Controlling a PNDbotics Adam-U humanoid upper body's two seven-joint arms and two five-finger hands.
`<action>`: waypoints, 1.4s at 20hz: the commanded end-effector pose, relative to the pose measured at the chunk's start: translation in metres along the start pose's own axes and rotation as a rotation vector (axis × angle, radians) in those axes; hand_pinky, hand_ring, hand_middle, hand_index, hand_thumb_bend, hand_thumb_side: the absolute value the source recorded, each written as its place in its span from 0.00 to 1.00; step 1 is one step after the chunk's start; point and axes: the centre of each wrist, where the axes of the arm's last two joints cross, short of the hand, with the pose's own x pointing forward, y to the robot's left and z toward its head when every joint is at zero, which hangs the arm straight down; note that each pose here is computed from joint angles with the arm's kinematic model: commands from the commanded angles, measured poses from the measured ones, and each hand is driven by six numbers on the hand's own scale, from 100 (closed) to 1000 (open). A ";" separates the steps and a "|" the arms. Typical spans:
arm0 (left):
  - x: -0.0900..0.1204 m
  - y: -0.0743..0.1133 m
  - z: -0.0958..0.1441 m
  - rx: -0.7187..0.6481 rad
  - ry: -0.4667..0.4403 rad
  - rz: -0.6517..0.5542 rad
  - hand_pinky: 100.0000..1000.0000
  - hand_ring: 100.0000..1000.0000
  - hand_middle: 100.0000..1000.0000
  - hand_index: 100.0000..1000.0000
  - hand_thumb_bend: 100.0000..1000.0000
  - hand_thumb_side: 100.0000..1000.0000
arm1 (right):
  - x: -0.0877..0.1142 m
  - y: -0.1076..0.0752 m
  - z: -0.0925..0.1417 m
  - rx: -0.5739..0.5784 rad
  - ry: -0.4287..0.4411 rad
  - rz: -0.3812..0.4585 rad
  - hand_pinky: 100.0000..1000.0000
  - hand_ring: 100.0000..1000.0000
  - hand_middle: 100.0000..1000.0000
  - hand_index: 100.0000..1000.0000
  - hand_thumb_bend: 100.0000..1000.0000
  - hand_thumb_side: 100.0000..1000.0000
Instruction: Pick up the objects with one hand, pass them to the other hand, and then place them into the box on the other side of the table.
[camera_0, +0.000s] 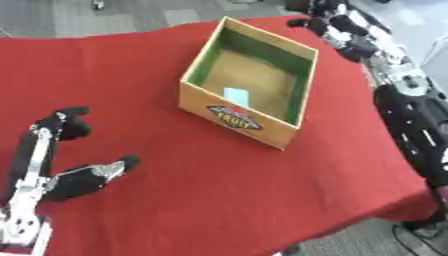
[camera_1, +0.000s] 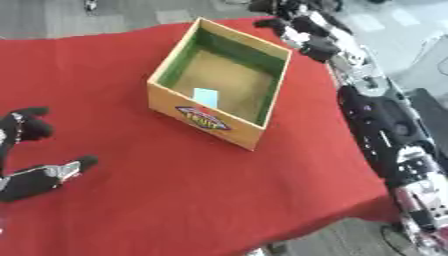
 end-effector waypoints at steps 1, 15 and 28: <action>0.013 0.031 -0.001 0.091 -0.032 -0.002 0.71 0.57 0.48 0.78 0.76 0.26 | 0.039 -0.018 -0.006 0.018 -0.132 0.018 0.88 1.00 0.81 1.00 0.00 0.41; 0.039 0.151 0.016 0.160 -0.013 -0.226 0.76 0.66 0.58 0.81 0.81 0.24 | 0.066 -0.001 0.039 -0.207 -0.066 -0.037 0.87 1.00 0.85 1.00 0.00 0.41; 0.048 0.207 0.020 0.063 0.107 -0.464 0.77 0.69 0.60 0.81 0.89 0.22 | 0.067 0.011 0.057 -0.266 -0.004 0.004 0.86 1.00 0.85 1.00 0.00 0.41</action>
